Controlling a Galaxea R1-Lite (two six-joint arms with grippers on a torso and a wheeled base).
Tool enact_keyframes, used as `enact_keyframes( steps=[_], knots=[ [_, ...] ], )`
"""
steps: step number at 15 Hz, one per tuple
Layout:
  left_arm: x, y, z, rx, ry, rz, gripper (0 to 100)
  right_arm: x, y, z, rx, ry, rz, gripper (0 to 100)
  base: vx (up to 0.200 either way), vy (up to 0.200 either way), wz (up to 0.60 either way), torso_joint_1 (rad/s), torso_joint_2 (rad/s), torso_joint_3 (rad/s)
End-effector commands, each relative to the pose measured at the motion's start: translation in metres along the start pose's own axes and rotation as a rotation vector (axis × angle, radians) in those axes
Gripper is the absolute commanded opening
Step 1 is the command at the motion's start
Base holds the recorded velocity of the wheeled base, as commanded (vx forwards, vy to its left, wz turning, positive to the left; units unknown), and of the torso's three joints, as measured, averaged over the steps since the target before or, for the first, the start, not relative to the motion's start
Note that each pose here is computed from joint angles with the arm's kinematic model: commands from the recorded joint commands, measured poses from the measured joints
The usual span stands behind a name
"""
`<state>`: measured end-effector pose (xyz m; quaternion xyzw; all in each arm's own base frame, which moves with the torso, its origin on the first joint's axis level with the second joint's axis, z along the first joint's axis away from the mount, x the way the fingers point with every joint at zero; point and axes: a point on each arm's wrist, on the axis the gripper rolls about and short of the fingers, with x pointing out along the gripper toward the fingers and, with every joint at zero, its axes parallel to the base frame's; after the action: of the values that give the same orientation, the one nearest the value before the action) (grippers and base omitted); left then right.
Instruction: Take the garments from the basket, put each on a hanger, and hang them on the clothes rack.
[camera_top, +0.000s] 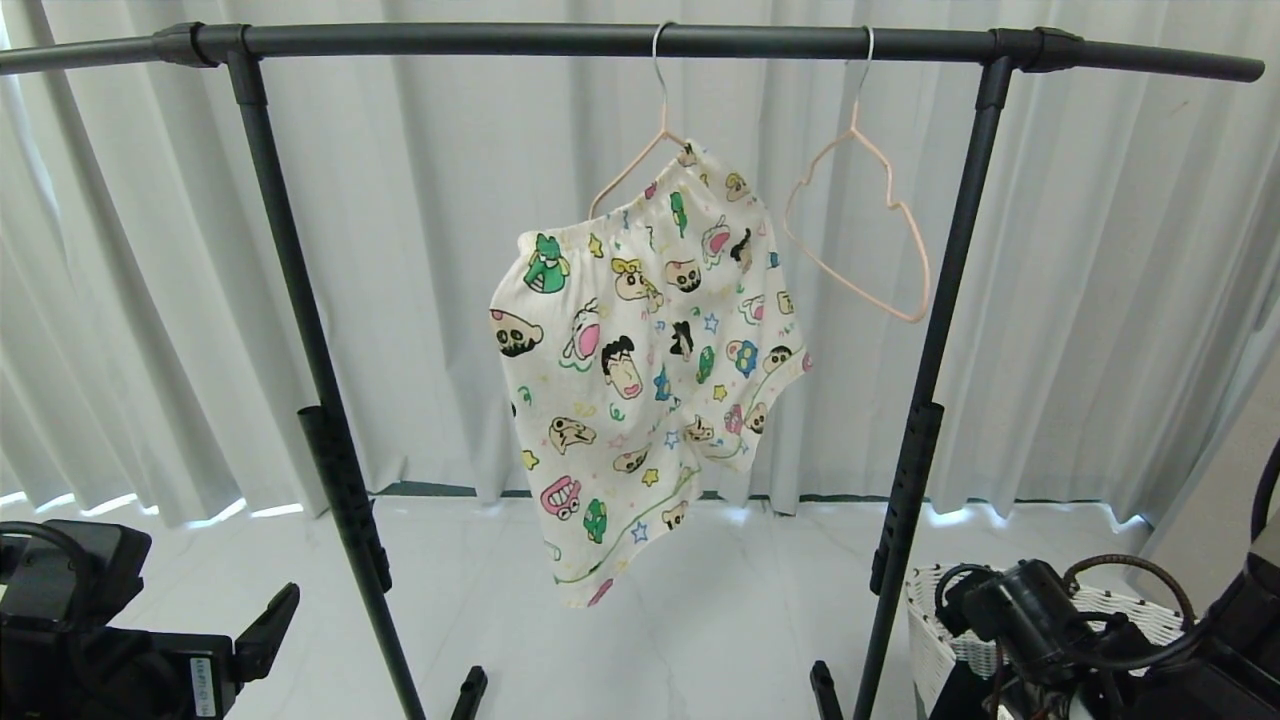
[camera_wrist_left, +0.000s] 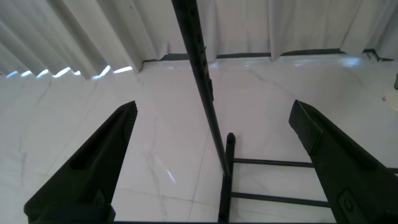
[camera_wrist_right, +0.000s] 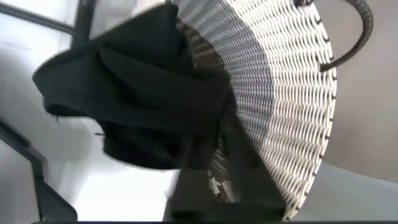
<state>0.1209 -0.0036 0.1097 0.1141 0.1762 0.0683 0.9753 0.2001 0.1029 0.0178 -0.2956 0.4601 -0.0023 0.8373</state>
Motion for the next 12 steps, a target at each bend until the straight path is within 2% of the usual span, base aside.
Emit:
enact_keyframes(
  steps=[1,3,5,8,10,12],
  knots=[
    [0.000,0.000,0.000,-0.001,0.000,0.000,100,-0.017,-0.010,0.009,0.007,-0.082,0.031,0,0.000,0.000,0.00,0.000,0.00,0.000],
    [0.000,0.000,0.000,0.000,-0.003,0.001,100,-0.030,-0.019,0.023,0.010,-0.115,0.033,0,0.000,0.000,0.00,0.000,0.00,0.000],
    [0.000,0.000,0.000,0.000,-0.004,-0.003,100,-0.060,-0.036,0.058,0.039,-0.186,0.072,0,0.000,0.000,0.00,0.000,0.00,0.000],
    [-0.003,0.000,0.001,-0.006,-0.019,-0.010,100,-0.103,-0.058,0.095,0.035,-0.224,0.175,0,-0.200,0.000,0.00,0.007,0.00,0.004],
    [-0.002,-0.001,0.001,-0.009,-0.018,-0.012,100,-0.120,-0.062,0.110,0.030,-0.263,0.195,0,-0.200,0.000,0.00,-0.002,0.00,0.005],
    [-0.003,0.000,0.002,-0.009,-0.021,-0.011,100,-0.128,-0.060,0.117,0.023,-0.289,0.203,0,-0.200,0.000,0.00,0.002,0.00,-0.002]
  ],
)
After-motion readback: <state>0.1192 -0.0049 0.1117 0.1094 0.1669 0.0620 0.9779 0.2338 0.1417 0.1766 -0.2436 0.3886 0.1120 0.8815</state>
